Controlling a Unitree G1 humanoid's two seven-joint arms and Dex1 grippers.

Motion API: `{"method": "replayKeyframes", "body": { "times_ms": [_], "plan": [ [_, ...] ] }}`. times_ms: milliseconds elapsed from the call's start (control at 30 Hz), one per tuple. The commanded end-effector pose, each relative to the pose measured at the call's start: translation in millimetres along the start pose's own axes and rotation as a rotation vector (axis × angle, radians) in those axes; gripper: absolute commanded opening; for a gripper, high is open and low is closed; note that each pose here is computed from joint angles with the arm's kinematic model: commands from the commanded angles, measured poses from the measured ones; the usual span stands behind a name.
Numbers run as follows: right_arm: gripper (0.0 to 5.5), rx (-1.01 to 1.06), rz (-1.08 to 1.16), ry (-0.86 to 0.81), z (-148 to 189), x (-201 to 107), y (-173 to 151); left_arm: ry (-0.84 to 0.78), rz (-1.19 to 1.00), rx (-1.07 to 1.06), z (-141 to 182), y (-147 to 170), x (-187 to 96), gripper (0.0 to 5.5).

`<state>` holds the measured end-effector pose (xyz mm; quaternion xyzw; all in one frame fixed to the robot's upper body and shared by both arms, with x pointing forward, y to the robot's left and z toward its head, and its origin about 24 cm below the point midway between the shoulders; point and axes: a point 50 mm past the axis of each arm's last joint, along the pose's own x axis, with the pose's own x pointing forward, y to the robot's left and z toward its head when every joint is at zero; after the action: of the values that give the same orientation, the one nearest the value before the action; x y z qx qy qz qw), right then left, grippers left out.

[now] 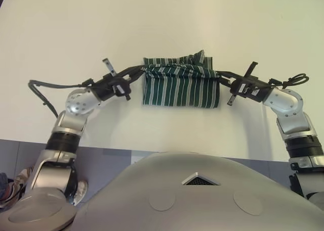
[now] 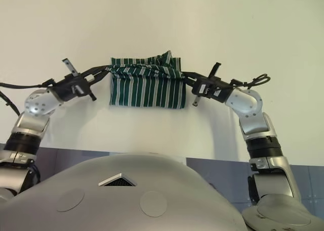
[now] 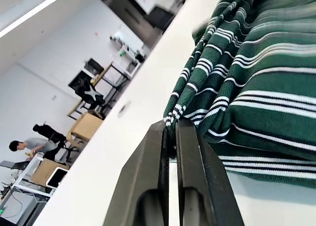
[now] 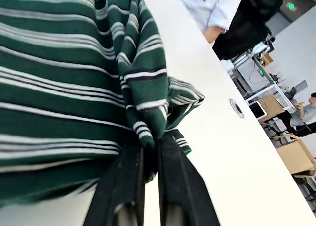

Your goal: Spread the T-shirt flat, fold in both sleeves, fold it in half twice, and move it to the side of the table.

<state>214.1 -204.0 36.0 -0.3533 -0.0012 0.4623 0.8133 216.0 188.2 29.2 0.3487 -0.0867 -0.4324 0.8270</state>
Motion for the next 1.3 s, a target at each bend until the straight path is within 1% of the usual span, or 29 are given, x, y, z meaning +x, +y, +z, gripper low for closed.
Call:
{"method": "replayKeyframes", "body": {
  "times_ms": [33, 133, 267, 400, 533, 633, 733, 900, 1033, 1300],
  "plan": [
    [0.15, -0.007, -0.011, 0.041, -6, 6, -2, 0.111, 0.019, 0.048, -18, 1, 5, 0.0],
    [0.15, -0.002, -0.046, 0.02, -3, 15, -4, 0.143, 0.021, 0.066, -25, -2, 7, 0.0],
    [0.15, 0.019, -0.089, -0.022, 2, 21, -7, 0.138, 0.035, 0.049, -27, -3, 6, 0.0],
    [0.15, 0.034, -0.103, -0.045, 6, 23, -9, 0.051, 0.055, 0.002, -16, -1, 0, 0.0],
    [0.15, 0.049, -0.101, -0.1, 16, 20, -12, -0.062, 0.008, -0.001, 3, -5, -13, 0.0],
    [0.15, 0.054, -0.091, -0.133, 24, 17, -14, -0.136, 0.017, 0.004, 17, -3, -26, 0.0],
    [0.15, 0.061, -0.084, -0.144, 27, 15, -14, -0.17, 0.059, -0.008, 25, 4, -34, 0.0],
    [0.15, 0.069, -0.083, -0.152, 29, 16, -15, -0.193, 0.12, -0.059, 28, 12, -42, 0.0],
    [0.15, 0.064, -0.086, -0.138, 26, 18, -15, -0.128, 0.16, -0.056, 18, 19, -33, 0.0],
    [0.15, 0.042, -0.087, -0.074, 14, 27, -11, -0.007, 0.106, -0.062, -6, 2, -8, 0.0]
  ]
}}
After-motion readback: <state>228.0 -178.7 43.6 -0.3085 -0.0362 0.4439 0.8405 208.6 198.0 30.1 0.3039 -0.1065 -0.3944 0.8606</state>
